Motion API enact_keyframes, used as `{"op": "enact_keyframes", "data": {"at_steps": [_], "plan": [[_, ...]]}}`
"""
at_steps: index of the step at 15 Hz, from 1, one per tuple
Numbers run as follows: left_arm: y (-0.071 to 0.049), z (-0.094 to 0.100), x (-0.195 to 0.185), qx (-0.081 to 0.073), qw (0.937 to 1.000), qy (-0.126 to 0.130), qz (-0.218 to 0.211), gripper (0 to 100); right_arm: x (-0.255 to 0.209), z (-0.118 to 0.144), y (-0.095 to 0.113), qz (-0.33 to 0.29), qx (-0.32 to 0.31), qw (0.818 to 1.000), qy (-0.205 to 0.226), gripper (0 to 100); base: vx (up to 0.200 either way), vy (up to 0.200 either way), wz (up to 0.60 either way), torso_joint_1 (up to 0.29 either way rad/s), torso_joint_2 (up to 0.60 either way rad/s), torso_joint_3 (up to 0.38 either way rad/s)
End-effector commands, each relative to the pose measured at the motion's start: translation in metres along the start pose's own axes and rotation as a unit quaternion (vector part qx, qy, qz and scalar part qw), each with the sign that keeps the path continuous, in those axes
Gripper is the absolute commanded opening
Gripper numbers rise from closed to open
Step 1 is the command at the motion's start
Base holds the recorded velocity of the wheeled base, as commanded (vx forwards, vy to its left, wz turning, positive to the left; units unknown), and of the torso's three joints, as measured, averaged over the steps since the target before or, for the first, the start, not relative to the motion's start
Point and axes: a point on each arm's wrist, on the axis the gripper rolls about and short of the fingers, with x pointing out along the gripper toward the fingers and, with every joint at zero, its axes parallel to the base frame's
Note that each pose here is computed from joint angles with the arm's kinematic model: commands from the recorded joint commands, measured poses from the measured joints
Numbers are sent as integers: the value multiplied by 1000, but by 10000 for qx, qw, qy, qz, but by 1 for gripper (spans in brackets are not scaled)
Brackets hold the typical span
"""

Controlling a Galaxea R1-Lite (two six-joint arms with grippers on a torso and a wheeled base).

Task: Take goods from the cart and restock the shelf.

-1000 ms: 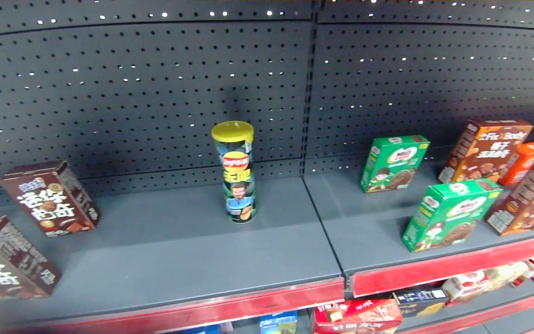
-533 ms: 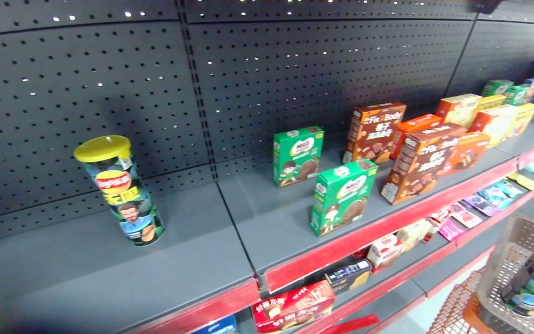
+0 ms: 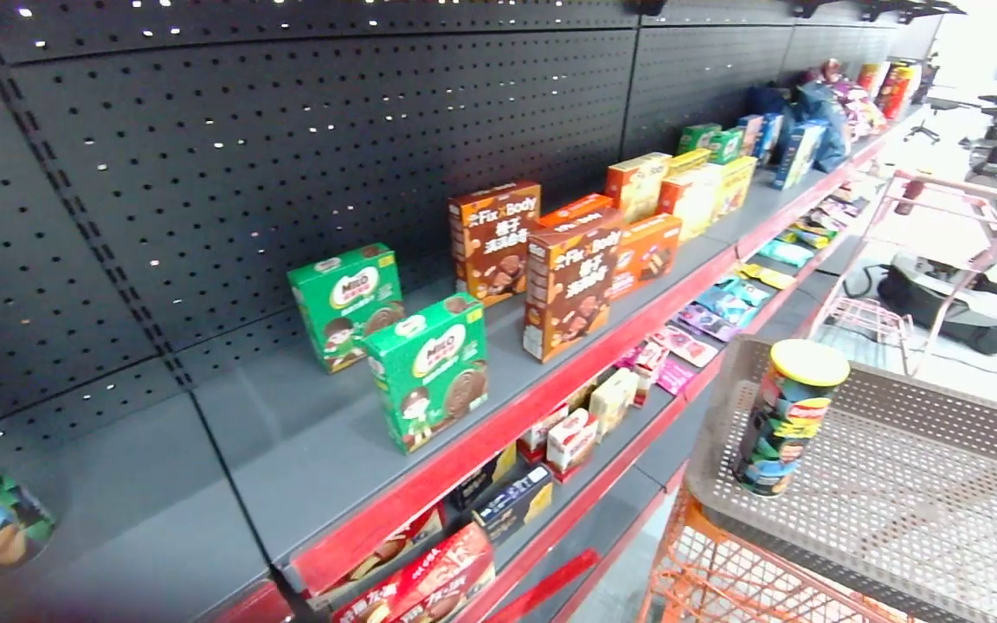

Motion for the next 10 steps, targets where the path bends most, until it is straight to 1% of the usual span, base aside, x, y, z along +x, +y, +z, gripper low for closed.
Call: {"op": "enact_keyframes", "data": {"at_steps": [1, 4, 10], "plan": [[0, 0, 0, -1, 10000, 4, 6, 100, 0, 0, 0, -1, -5, 10000, -8, 100, 0, 0, -600, -2, 7, 2], [0, 0, 0, -1, 10000, 4, 6, 100, 0, 0, 0, -1, -5, 10000, -8, 100, 0, 0, -600, 2, 6, 2], [0, 0, 0, -1, 10000, 4, 6, 100, 0, 0, 0, 14, -5, 10000, -9, 100, 0, 0, 0, 0, 0, 0]]}}
